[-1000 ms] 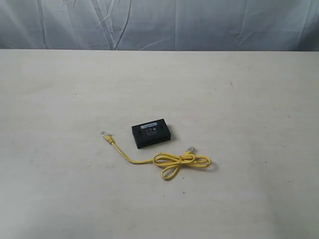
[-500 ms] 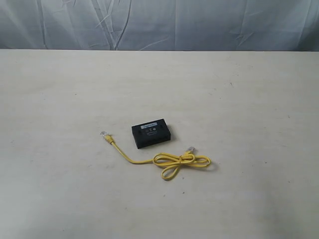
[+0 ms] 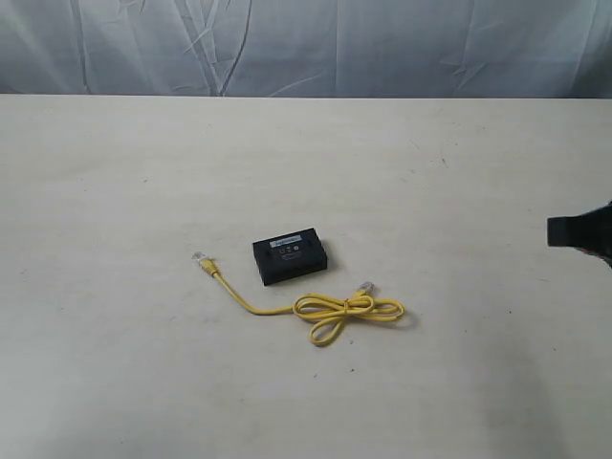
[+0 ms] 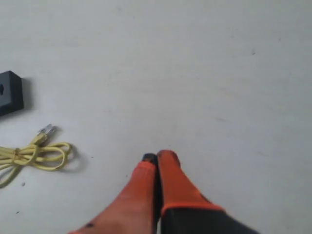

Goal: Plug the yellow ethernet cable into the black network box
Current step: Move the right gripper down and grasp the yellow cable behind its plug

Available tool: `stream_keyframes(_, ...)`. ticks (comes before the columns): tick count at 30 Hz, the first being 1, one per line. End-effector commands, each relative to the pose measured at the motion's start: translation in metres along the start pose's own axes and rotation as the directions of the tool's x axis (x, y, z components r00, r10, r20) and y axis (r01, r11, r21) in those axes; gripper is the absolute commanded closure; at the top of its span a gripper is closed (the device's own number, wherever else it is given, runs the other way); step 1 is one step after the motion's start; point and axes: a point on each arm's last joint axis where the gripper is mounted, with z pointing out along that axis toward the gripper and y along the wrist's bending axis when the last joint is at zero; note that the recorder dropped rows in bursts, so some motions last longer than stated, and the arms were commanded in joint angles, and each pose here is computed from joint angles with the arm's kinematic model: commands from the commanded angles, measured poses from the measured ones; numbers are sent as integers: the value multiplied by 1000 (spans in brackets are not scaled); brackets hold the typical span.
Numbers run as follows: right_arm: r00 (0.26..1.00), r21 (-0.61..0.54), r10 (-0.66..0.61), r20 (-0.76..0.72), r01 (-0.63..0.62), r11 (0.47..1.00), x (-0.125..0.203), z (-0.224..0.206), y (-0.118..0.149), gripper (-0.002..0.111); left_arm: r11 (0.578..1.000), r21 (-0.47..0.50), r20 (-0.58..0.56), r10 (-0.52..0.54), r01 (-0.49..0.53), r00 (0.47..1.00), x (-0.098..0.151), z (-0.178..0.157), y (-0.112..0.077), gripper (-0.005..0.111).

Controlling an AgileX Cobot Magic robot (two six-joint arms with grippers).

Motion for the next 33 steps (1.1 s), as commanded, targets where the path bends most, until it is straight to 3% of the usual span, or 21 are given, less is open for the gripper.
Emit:
stream_keyframes(1,997,-76,-19,-74,13,997,-16,13,16,108,1000,3,13,-1,1,1000,0,0,0,107)
stream_keyframes(10,942,-305,-284,-177,222,926,-34,48,107,108,1000,3,13,-1,1,1000,0,0,0,107)
stream_keyframes(20,743,-456,-603,-290,446,770,-20,115,230,108,1000,3,13,-1,1,1000,0,0,0,107)
stream_keyframes(25,673,-417,-681,-287,552,722,-21,143,269,106,1000,3,13,-1,1,1000,0,0,0,107)
stream_keyframes(33,661,-410,-697,-278,575,708,-24,185,299,85,1000,3,13,-1,1,1000,0,0,0,107)
